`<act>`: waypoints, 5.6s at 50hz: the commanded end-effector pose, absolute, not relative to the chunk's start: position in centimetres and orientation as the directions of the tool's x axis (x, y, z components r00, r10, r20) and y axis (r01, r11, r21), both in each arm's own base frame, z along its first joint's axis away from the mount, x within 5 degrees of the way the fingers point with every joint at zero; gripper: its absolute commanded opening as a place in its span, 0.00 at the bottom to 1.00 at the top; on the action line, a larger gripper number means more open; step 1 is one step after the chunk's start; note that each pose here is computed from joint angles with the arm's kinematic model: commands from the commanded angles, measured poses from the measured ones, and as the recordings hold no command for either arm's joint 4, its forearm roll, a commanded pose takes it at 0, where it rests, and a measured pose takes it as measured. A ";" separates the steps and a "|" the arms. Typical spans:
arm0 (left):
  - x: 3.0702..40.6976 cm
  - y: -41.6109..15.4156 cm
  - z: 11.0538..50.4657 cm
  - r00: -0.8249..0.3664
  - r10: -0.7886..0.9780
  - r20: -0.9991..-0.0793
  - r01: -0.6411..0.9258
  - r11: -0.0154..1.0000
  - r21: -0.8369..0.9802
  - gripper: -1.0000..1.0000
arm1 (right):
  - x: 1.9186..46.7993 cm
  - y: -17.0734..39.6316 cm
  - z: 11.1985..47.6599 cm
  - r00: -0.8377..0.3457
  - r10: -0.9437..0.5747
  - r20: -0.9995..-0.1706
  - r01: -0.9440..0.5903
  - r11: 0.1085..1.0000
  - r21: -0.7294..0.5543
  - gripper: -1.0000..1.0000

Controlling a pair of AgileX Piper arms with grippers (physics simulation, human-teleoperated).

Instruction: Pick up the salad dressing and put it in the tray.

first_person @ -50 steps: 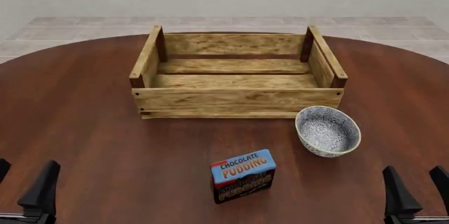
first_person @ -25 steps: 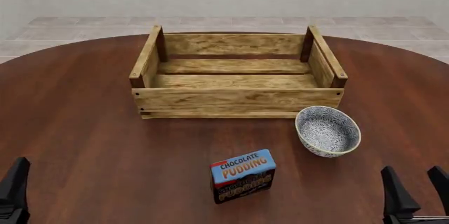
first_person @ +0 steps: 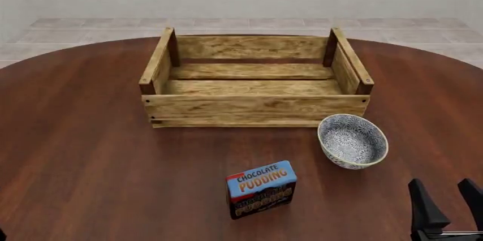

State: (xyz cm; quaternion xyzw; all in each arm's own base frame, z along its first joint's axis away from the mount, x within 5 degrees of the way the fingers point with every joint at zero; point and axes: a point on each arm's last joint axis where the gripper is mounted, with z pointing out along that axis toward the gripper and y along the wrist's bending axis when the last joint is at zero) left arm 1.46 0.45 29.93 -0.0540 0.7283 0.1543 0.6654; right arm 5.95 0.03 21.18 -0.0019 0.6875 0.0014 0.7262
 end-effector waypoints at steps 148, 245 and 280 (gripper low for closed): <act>3.9 3.7 20.4 -0.367 -0.069 -0.927 -0.628 0.754 0.192 1.00 | 6.3 0.1 21.0 0.029 -0.031 -0.999 -0.015 0.999 -0.031 1.00; 6.2 4.1 20.3 -0.387 -0.046 -0.921 -0.486 0.859 0.162 0.00 | 6.2 0.0 21.0 0.030 -0.018 -0.999 0.000 1.000 -0.018 1.00; 7.5 2.3 30.8 -0.219 0.188 -0.957 -0.242 0.940 0.240 0.00 | 6.2 0.0 21.0 0.029 -0.019 -0.999 -0.005 1.000 -0.019 1.00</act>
